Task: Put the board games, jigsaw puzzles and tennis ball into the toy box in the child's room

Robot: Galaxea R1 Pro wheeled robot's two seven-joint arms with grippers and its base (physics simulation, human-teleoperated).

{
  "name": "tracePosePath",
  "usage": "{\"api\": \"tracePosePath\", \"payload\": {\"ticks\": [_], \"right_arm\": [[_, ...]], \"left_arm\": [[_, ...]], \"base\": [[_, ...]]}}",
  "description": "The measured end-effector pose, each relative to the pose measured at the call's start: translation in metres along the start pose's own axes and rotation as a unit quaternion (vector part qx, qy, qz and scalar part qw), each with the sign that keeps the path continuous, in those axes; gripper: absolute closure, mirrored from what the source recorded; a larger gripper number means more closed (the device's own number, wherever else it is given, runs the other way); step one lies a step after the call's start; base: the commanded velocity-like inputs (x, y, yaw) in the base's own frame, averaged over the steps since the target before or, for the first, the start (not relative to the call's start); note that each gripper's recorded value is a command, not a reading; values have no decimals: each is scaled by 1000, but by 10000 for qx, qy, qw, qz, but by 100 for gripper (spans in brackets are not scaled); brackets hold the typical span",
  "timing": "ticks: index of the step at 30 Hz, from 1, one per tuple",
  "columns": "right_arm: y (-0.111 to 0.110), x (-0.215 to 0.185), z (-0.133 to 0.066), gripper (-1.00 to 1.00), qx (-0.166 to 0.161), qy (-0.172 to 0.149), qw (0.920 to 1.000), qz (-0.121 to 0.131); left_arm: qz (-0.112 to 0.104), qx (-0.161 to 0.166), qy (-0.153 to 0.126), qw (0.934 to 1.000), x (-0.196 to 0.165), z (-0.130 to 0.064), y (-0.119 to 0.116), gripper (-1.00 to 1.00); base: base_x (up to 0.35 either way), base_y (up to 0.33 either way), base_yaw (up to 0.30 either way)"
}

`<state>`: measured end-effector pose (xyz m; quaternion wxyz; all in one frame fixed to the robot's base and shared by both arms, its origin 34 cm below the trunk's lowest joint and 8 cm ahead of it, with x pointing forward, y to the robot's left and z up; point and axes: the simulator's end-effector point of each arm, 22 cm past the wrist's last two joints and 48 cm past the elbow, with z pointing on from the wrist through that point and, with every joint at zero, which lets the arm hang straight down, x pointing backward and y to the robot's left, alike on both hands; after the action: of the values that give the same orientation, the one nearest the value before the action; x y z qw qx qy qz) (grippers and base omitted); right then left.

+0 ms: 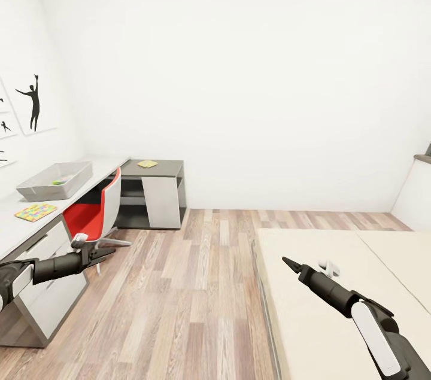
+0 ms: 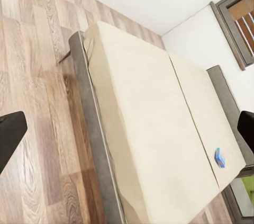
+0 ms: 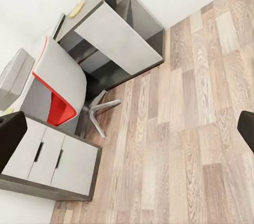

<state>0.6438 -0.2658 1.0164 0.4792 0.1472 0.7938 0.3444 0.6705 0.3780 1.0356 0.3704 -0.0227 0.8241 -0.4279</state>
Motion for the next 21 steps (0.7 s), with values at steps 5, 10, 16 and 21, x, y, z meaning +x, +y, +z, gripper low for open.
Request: {"api": "tracePosePath", "payload": {"ticks": [5, 10, 16, 21], "right_arm": [[0, 0, 0, -100, 0, 1, 10000, 0], [0, 0, 0, -100, -2, -1, 10000, -1], [1, -1, 0, -100, -6, -7, 10000, -4], [1, -1, 0, -100, -6, -8, 10000, -4]], "left_arm": [[0, 2, 0, 10000, 0, 0, 0, -100], [1, 2, 0, 10000, 0, 0, 0, -100], [6, 4, -5, 10000, -1, 0, -1, -100], [7, 4, -6, 10000, -1, 0, -1, -100]], "base": [[0, 0, 0], [0, 0, -29], [0, 0, -73], [0, 0, -15]]}}
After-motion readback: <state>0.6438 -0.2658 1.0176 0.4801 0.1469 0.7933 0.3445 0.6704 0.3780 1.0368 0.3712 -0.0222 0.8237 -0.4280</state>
